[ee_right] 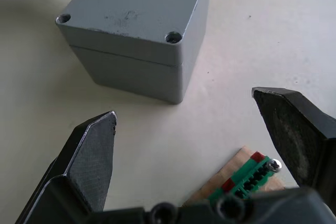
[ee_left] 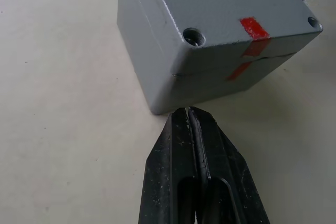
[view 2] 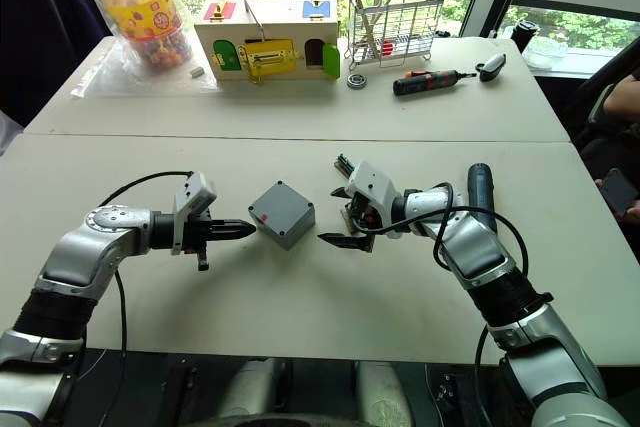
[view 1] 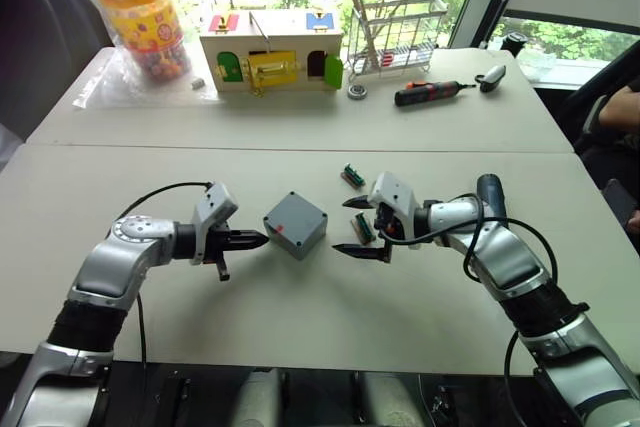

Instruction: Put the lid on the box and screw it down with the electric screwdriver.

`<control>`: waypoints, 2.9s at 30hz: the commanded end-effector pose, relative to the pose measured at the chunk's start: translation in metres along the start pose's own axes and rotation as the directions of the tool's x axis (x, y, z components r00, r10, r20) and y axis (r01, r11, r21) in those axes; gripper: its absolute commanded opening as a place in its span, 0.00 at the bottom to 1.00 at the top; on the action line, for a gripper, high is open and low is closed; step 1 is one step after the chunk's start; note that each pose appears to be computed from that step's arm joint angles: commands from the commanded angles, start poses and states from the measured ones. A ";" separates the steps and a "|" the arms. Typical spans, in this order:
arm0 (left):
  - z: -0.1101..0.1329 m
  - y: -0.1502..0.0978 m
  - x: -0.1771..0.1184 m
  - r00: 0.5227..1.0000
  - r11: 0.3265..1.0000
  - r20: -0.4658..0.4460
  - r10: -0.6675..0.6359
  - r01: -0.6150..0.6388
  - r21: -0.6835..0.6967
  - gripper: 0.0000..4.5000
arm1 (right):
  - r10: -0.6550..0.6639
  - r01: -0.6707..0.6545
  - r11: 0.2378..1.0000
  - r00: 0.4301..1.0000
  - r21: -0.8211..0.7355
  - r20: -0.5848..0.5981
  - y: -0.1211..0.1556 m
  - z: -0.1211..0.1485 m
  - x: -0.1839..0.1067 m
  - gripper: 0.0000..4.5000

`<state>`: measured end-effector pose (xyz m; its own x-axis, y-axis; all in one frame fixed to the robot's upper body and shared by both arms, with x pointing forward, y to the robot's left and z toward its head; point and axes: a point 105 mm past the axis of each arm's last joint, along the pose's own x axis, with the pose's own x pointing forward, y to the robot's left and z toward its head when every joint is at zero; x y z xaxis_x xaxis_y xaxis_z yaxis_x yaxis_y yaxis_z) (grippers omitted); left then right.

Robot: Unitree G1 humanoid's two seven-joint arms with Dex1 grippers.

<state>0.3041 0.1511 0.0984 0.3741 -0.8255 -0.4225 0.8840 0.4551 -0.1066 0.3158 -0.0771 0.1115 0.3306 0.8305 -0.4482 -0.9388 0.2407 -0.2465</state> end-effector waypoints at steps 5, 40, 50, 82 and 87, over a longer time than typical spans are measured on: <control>0.013 0.003 0.007 0.999 0.999 0.029 0.016 -0.017 0.048 0.00 | 0.074 -0.072 0.997 0.995 -0.032 0.070 0.014 0.025 0.018 0.99; 0.019 0.013 0.001 1.000 0.996 -0.010 -0.006 0.007 0.089 0.00 | 0.015 -0.025 0.997 0.993 0.078 0.116 0.039 0.030 -0.004 0.99; 0.076 0.004 -0.020 0.993 0.980 0.085 -0.081 0.064 0.189 0.00 | -0.327 0.275 0.924 0.928 0.267 0.177 -0.006 0.016 -0.061 0.99; 0.061 -0.028 0.010 0.983 0.961 0.013 -0.183 0.177 0.213 0.00 | -0.416 0.360 0.877 0.900 0.318 0.129 -0.024 -0.021 -0.024 0.31; 0.059 -0.025 0.011 0.984 0.962 0.006 -0.176 0.171 0.212 0.00 | -0.423 0.365 0.874 0.897 0.322 0.132 -0.024 -0.020 -0.023 0.01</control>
<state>0.3026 0.1116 0.1450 0.2098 -0.8946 -0.3945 0.9721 0.2340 -0.0137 0.3315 -0.1144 0.0999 0.6758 0.7033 -0.2205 -0.7309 0.6781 -0.0773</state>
